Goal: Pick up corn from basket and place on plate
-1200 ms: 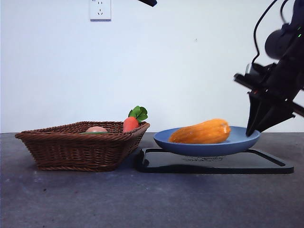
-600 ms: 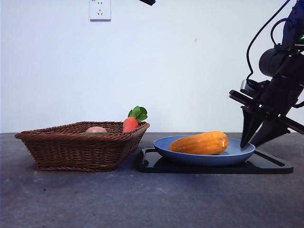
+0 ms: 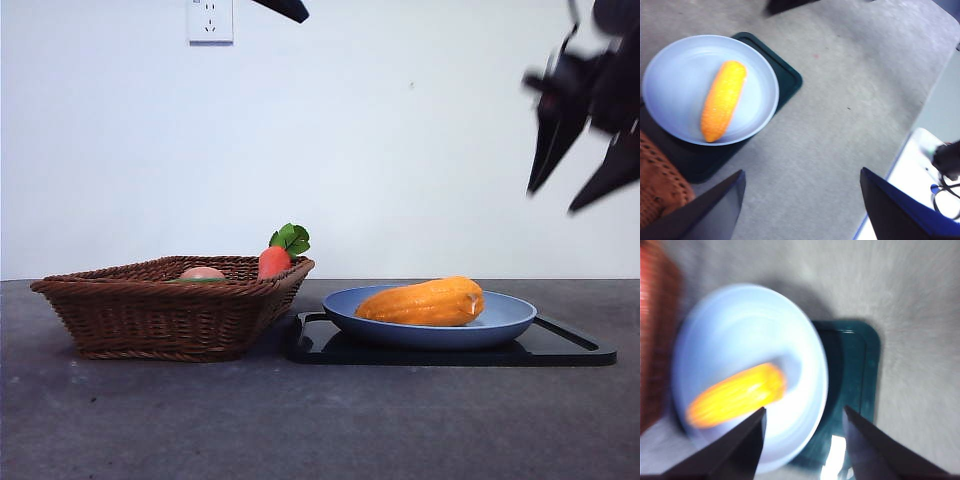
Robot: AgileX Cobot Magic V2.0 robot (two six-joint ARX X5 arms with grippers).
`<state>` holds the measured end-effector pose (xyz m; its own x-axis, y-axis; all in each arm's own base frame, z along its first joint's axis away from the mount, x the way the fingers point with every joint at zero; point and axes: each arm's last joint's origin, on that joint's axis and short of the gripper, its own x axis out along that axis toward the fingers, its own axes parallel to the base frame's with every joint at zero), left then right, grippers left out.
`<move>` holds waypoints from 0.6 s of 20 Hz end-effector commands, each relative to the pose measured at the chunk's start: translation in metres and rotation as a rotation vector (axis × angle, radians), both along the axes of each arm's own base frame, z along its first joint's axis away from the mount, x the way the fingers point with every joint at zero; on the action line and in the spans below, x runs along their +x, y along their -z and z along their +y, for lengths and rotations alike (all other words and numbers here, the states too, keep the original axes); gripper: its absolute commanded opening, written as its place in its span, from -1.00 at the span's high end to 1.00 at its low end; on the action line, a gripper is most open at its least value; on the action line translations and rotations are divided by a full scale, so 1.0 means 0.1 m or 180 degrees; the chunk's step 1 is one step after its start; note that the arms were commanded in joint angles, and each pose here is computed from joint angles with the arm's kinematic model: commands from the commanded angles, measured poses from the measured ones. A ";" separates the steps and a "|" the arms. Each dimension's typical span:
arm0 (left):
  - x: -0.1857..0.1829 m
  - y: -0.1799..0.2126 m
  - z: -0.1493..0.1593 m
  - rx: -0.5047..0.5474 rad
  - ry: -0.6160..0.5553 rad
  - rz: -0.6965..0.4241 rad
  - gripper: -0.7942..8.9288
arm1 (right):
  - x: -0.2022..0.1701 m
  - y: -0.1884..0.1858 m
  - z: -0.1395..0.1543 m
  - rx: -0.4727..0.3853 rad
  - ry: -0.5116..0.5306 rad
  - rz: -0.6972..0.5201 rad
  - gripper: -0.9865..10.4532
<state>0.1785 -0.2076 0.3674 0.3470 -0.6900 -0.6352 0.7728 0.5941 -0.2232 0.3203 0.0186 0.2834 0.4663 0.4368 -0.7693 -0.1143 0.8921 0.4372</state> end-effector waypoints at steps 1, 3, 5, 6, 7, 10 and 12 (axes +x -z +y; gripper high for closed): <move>0.02 -0.07 0.00 -0.0050 -0.0023 -0.0075 0.07 | -0.28 -0.40 0.02 -0.0031 -0.0105 -0.0344 0.39; 0.05 -0.07 0.02 -0.0047 -0.0058 -0.0072 0.07 | -0.60 -0.67 0.08 -0.0028 -0.0190 -0.0603 0.39; 0.06 -0.07 0.04 -0.0044 -0.0083 -0.0072 0.07 | -0.93 -0.86 0.13 -0.0032 -0.0308 -0.0797 0.39; 0.07 -0.07 0.04 -0.0044 -0.0089 -0.0072 0.07 | -1.09 -0.90 0.14 -0.0031 -0.0357 -0.0864 0.39; 0.07 -0.07 0.04 -0.0042 -0.0087 -0.0073 0.07 | -1.25 -0.91 0.16 -0.0023 -0.0400 -0.0907 0.39; 0.07 -0.07 0.04 -0.0037 -0.0084 -0.0074 0.07 | -1.66 -0.77 0.19 0.0005 -0.0550 -0.0980 0.40; 0.07 -0.07 0.04 -0.0037 -0.0084 -0.0074 0.12 | -1.87 -0.59 0.19 0.0019 -0.0619 -0.0974 0.40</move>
